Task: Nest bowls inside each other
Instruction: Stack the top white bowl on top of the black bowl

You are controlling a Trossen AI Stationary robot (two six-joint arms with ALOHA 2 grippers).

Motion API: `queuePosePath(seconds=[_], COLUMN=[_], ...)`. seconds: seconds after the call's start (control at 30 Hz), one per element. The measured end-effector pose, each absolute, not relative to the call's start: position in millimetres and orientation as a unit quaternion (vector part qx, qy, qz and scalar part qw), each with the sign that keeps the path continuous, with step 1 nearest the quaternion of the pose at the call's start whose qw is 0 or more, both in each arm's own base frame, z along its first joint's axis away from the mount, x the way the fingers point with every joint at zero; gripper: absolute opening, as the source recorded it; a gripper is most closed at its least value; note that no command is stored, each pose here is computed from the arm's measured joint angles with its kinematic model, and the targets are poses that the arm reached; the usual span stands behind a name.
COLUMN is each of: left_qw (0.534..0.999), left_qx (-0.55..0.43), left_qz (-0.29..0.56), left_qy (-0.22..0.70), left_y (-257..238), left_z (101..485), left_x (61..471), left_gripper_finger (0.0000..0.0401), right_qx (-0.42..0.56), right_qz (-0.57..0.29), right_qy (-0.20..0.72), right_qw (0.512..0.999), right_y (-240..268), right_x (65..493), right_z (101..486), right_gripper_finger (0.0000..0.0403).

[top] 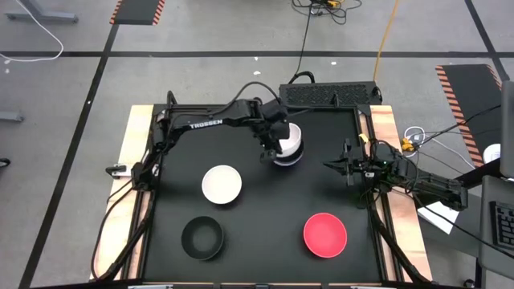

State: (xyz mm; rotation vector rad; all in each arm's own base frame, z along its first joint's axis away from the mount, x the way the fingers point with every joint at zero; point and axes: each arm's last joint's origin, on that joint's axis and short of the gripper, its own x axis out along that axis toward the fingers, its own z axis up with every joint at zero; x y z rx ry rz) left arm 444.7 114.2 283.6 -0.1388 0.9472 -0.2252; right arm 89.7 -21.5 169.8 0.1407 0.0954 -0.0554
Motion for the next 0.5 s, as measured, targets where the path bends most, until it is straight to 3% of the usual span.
queuePosePath(seconds=[0.5], left_qw=[0.862], left_qx=[-0.023], left_qz=[-0.071], left_qy=[0.501], left_y=[100], left_z=[274], left_x=[447], left_gripper_finger=[0.0004], right_qx=[0.068], right_qz=[-0.027], right_qy=[0.046], right_qw=[0.996], right_y=[-21], right_x=[90], right_z=[170], right_gripper_finger=[0.0])
